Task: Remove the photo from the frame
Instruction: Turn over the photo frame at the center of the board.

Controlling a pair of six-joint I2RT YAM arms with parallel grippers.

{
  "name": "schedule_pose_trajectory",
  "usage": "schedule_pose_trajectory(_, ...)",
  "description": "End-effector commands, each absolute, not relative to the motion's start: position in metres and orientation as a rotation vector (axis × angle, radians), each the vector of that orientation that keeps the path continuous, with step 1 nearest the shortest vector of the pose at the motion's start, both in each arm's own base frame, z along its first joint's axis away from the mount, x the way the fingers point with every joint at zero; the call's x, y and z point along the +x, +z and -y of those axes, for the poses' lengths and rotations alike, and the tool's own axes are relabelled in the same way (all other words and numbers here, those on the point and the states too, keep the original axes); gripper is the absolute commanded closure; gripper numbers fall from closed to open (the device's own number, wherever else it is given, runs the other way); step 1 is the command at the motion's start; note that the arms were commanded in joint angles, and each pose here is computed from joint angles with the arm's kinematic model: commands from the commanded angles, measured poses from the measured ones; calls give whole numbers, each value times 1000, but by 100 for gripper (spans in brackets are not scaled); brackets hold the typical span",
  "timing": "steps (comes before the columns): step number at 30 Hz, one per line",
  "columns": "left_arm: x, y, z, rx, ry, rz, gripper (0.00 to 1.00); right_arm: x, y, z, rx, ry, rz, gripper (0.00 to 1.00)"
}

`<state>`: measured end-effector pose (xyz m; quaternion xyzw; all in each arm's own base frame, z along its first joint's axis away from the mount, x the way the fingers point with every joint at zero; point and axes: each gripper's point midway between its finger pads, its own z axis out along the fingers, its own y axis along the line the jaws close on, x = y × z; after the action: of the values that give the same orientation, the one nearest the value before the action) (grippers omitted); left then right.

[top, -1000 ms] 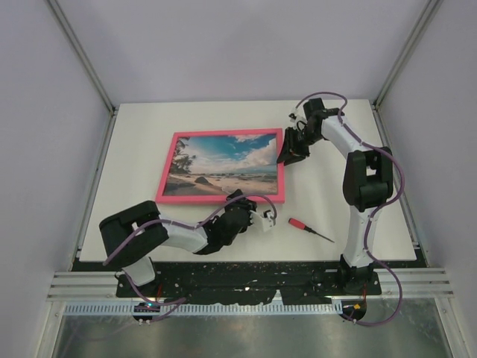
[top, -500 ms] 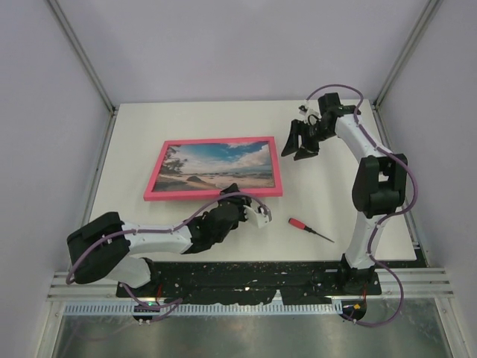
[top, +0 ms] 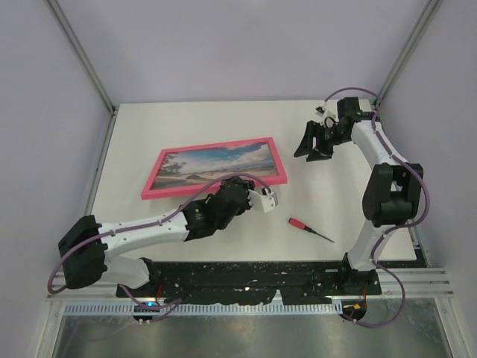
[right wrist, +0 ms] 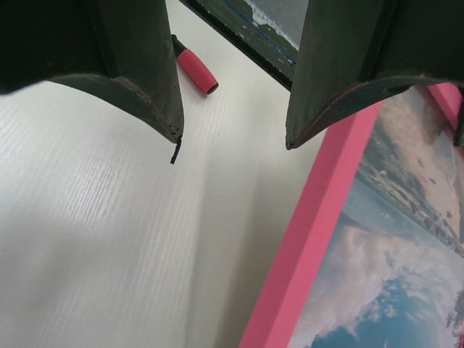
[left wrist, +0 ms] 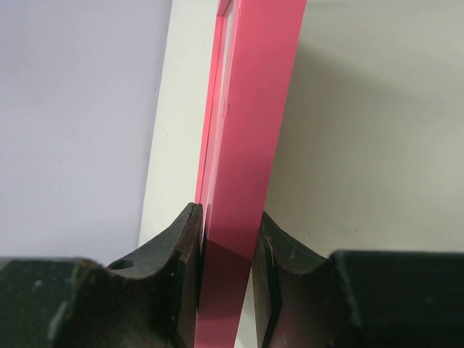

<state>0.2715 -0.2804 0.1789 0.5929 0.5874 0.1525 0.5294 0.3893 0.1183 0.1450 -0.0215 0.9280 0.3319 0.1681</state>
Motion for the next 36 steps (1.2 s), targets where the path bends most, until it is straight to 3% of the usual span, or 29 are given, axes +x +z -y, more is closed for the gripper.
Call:
schedule_pose_trajectory(1, 277, 246, 285, 1196, 209, -1484, 100, 391, 168, -105, -84, 904, -2533, 37)
schedule_pose_trajectory(14, 292, 338, 274, 1086, 17, -1611, 100, 376, 164, -88, -44, 847, -2513, 37)
schedule_pose_trajectory(36, 317, 397, 235, 674, -167, -1890, 100, 366, 165, -83, -72, 791, -2498, 37)
